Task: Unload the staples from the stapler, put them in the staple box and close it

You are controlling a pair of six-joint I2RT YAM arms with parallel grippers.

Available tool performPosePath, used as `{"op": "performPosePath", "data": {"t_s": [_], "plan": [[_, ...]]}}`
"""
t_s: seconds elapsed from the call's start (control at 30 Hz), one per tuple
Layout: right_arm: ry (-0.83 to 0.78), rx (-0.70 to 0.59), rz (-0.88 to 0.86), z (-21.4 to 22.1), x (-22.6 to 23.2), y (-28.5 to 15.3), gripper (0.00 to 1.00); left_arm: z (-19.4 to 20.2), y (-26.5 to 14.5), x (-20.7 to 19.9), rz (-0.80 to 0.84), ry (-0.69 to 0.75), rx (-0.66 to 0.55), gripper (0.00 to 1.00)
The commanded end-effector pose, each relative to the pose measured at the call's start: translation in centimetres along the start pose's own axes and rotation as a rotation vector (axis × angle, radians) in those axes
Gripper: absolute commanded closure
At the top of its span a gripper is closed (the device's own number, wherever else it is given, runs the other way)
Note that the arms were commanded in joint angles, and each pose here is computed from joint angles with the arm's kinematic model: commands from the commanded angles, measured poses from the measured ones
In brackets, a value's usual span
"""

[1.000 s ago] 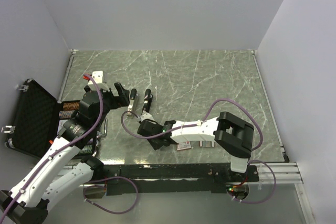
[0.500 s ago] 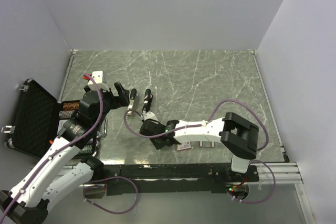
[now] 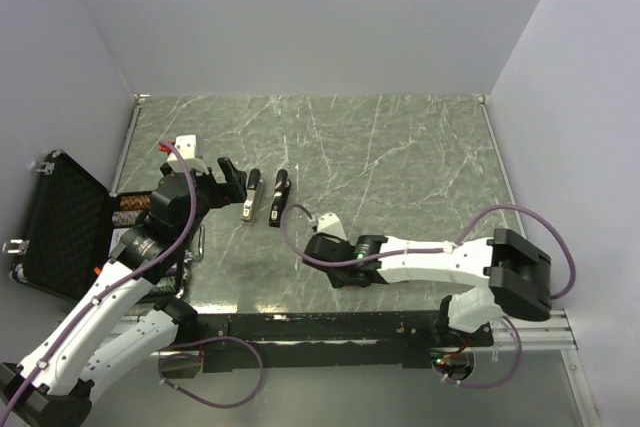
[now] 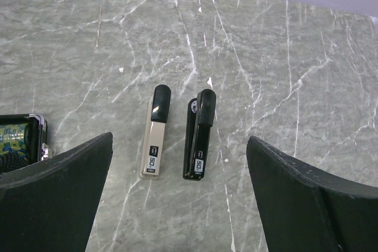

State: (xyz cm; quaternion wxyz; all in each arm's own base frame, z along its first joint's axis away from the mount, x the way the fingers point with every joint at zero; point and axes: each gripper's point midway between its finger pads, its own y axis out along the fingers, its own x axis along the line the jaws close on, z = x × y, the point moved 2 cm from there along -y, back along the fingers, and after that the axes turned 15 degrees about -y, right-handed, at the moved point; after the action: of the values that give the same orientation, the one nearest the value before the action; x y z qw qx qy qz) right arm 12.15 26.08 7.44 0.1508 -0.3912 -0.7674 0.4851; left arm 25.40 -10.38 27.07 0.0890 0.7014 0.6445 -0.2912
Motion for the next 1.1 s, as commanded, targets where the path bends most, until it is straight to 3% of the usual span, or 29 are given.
{"op": "performPosePath", "data": {"t_s": [0.0, 0.4, 0.7, 1.07], "plan": [[0.083, 0.017, 0.104, 2.5, -2.8, -1.6, 0.83, -0.7, 0.2, -0.7, 0.029, -0.016, -0.022, 0.01], [0.273, 0.067, 0.177, 7.4, -6.9, -2.6, 0.82, -0.3, 0.6, -0.6, 0.020, -0.013, -0.007, 0.01], [0.443, 0.094, 0.204, 8.4, -9.8, -1.8, 0.81, -0.1, 0.8, -0.6, 0.019, -0.011, -0.001, 0.01], [0.543, 0.140, 0.283, 9.3, -11.0, -1.1, 0.81, 0.2, 0.9, -0.7, 0.020, -0.008, 0.010, 0.01]]}}
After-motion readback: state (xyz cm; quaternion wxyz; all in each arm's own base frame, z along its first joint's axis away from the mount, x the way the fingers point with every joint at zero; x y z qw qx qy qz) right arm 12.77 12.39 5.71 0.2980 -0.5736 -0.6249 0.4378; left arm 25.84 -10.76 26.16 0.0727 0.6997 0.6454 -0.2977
